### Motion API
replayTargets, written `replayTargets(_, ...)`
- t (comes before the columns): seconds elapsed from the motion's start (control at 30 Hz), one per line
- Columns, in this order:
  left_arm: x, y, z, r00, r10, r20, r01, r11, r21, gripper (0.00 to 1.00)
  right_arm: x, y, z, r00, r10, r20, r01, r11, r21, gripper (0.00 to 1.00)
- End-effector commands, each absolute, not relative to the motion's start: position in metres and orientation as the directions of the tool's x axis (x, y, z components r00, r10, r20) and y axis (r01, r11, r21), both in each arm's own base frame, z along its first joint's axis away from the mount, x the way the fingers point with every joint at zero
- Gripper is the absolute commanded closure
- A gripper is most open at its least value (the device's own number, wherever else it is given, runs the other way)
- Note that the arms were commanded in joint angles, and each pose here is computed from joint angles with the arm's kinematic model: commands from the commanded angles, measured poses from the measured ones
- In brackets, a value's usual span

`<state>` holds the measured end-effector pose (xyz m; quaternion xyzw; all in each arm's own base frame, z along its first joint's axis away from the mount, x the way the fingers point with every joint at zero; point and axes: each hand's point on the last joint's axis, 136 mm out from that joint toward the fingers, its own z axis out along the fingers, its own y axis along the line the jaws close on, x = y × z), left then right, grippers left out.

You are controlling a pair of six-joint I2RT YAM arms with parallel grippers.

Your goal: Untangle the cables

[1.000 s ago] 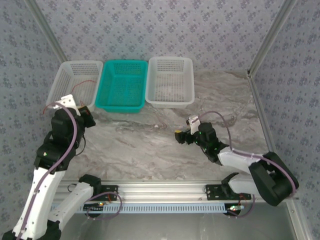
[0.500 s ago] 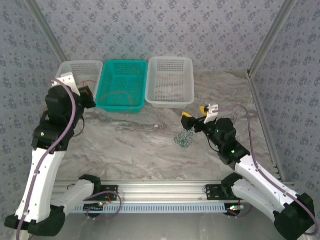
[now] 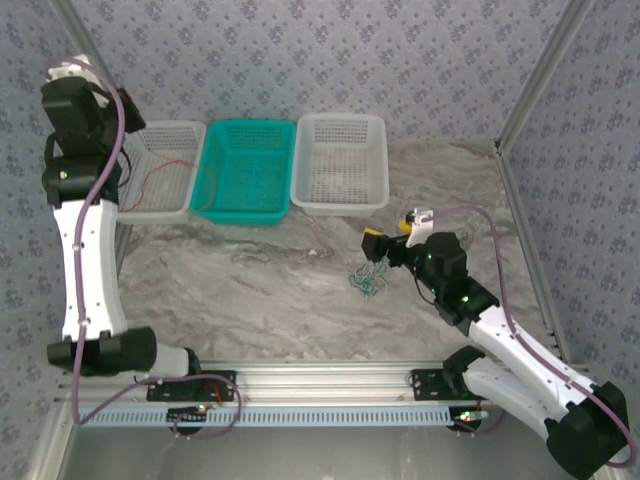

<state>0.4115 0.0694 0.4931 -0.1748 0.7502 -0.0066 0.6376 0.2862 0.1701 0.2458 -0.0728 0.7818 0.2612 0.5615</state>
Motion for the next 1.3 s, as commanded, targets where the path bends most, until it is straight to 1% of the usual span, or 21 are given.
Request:
replayTargets(0.0, 0.429, 0.096, 0.510, -0.049, -0.320, -0.946, -0.263, 0.918, -0.297, 1.00, 0.288, 0.171, 0.275, -0.323, 0.159, -0.933, -0.434, 0.851, 0.295, 0.00)
replayTargets(0.13, 0.470, 0.128, 0.492, -0.032, -0.373, -0.927, -0.305, 0.887, -0.346, 1.00, 0.284, 0.168, 0.290, -0.304, 0.134, -0.943, -0.445, 0.855, 0.265, 0.00)
replayTargets(0.2, 0.492, 0.144, 0.478, -0.049, -0.388, -0.920, -0.341, 0.873, -0.350, 1.00, 0.280, 0.165, 0.292, -0.299, 0.130, -0.945, -0.443, 0.859, 0.258, 0.00)
replayTargets(0.3, 0.528, 0.153, 0.449, -0.134, -0.423, -0.896, -0.348, 0.867, -0.357, 1.00, 0.277, 0.159, 0.292, -0.285, 0.141, -0.948, -0.430, 0.865, 0.258, 0.00)
replayTargets(0.37, 0.553, 0.149, 0.412, -0.245, -0.457, -0.855, -0.331, 0.868, -0.369, 1.00, 0.277, 0.158, 0.290, -0.275, 0.152, -0.949, -0.426, 0.866, 0.262, 0.00)
replayTargets(0.5, 0.578, 0.144, 0.351, -0.389, -0.515, -0.764, -0.347, 0.850, -0.396, 1.00, 0.280, 0.158, 0.286, -0.280, 0.172, -0.945, -0.416, 0.865, 0.280, 0.00)
replayTargets(0.6, 0.583, 0.139, 0.316, -0.457, -0.523, -0.719, -0.369, 0.847, -0.382, 0.83, 0.282, 0.161, 0.284, -0.295, 0.175, -0.939, -0.421, 0.859, 0.292, 0.00)
replayTargets(0.63, 0.583, 0.138, 0.309, -0.473, -0.519, -0.712, -0.378, 0.849, -0.369, 0.73, 0.282, 0.162, 0.284, -0.299, 0.175, -0.938, -0.423, 0.857, 0.295, 0.00)
replayTargets(0.77, 0.573, 0.144, 0.309, -0.476, -0.510, -0.717, -0.417, 0.848, -0.327, 0.06, 0.280, 0.162, 0.283, -0.307, 0.172, -0.936, -0.427, 0.854, 0.297, 0.00)
replayTargets(0.8, 0.571, 0.146, 0.313, -0.472, -0.503, -0.724, -0.423, 0.850, -0.314, 0.01, 0.279, 0.162, 0.284, -0.306, 0.173, -0.936, -0.428, 0.853, 0.298, 0.00)
replayTargets(0.9, 0.560, 0.148, 0.330, -0.458, -0.480, -0.748, -0.430, 0.856, -0.286, 0.00, 0.278, 0.161, 0.286, -0.303, 0.177, -0.936, -0.429, 0.852, 0.300, 0.00)
replayTargets(1.03, 0.543, 0.136, 0.360, -0.428, -0.467, -0.774, -0.394, 0.867, -0.305, 0.01, 0.276, 0.162, 0.285, -0.306, 0.186, -0.934, -0.433, 0.846, 0.311, 0.00)
replayTargets(1.2, 0.508, 0.098, 0.418, -0.331, -0.469, -0.819, -0.267, 0.879, -0.395, 0.01, 0.278, 0.158, 0.278, -0.328, 0.196, -0.924, -0.400, 0.857, 0.324, 0.00)
replayTargets(1.27, 0.490, 0.074, 0.435, -0.285, -0.484, -0.827, -0.186, 0.875, -0.447, 0.01, 0.280, 0.152, 0.273, -0.344, 0.201, -0.917, -0.360, 0.874, 0.327, 0.00)
